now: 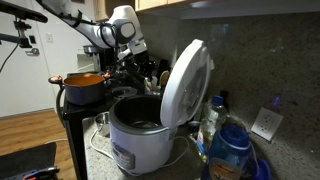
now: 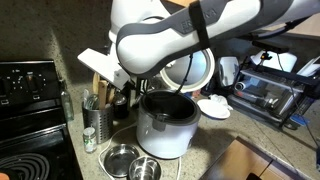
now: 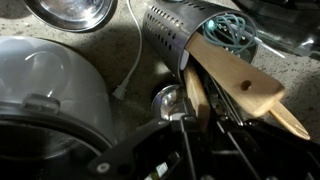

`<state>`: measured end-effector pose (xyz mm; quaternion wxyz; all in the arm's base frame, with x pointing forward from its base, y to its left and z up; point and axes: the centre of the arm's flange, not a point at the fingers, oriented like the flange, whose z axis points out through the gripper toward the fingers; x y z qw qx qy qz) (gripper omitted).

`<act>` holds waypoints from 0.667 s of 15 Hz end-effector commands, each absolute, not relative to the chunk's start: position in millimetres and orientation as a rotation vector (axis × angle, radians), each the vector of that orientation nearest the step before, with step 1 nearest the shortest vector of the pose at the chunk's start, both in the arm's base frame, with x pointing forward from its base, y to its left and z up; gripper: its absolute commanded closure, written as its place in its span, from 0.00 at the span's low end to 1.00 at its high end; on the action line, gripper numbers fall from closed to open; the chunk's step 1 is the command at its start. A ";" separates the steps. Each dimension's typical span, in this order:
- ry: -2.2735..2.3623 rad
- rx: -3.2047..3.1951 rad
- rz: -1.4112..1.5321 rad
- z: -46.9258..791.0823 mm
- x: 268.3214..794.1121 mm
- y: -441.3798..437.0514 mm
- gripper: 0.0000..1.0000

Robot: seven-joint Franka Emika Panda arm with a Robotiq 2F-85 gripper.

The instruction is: Take a wooden spoon from the utensil holder, use it to mix in the rice cooker, put the spoon back in the holder, then close the rice cooker lid

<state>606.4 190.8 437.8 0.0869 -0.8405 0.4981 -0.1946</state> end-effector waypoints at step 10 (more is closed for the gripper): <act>1.465 -2.422 -0.709 548.8 541.8 181.2 0.96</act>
